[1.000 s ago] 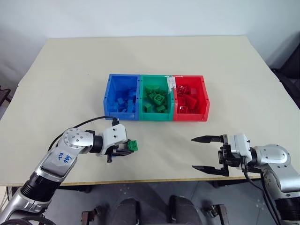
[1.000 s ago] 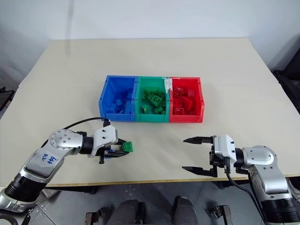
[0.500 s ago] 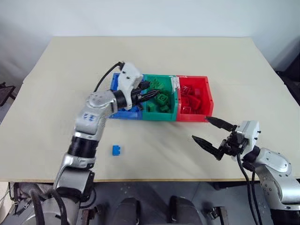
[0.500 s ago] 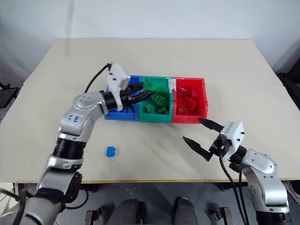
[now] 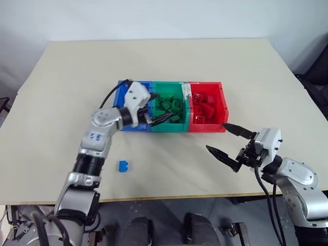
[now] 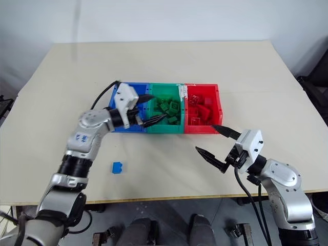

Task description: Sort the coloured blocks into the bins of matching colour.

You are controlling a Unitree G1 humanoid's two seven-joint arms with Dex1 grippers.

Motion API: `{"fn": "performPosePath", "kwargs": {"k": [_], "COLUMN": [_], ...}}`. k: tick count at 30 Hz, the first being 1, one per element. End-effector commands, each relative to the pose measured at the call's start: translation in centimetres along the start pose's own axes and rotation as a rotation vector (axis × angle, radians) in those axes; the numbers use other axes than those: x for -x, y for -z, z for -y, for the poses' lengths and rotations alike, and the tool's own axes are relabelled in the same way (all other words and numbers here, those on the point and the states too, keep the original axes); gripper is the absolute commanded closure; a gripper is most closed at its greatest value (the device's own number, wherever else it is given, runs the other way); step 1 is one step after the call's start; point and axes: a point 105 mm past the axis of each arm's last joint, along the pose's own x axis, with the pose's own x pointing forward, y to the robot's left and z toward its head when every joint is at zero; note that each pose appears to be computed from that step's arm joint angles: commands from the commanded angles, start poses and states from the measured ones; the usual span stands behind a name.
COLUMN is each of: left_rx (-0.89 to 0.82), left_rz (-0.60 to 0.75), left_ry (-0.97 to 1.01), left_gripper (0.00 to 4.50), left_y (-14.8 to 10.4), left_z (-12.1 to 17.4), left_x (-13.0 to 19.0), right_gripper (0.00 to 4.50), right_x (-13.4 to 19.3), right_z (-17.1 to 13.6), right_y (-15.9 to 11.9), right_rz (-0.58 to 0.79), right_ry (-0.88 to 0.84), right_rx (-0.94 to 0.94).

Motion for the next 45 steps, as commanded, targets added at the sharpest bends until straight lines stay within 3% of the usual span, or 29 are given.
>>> {"fn": "performPosePath", "kwargs": {"k": [1,9,14,22,27,34,37,45], "left_rx": [-0.106,-0.083,-0.048,-0.012,-0.055,-0.016,-0.004,0.027], "left_rz": [0.033,-0.190,-0.226,-0.308,-0.384,-0.453,-0.467,-0.413], "left_ry": [0.051,-0.179,-0.260,0.046,0.161,0.217,0.240,0.258], "left_gripper": [0.03,0.03,0.03,0.03,0.03,0.03,0.65,3.03], "left_y": [-0.3,2.0,2.7,3.7,4.5,7.5,7.9,7.2], "left_z": [1.2,1.5,2.6,6.9,7.1,6.9,6.8,6.7], "left_x": [7.2,19.8,22.4,19.0,14.5,11.5,11.4,11.4], "right_gripper": [0.00,0.00,0.00,0.00,0.00,0.00,0.00,0.00], "right_x": [-0.5,-0.1,-0.1,-0.1,0.4,0.9,1.3,1.5], "right_z": [-0.5,-0.5,-0.6,-0.7,-0.6,-1.5,-1.8,-2.0], "right_y": [-0.4,1.4,2.5,2.8,2.9,2.8,2.7,2.9], "right_rz": [0.011,-0.060,-0.079,-0.076,-0.094,-0.111,-0.125,-0.120], "right_ry": [-0.153,-0.394,-0.448,-0.483,-0.473,-0.469,-0.461,-0.403], "right_rx": [0.031,0.003,-0.003,-0.011,-0.014,-0.020,-0.031,-0.031]}}
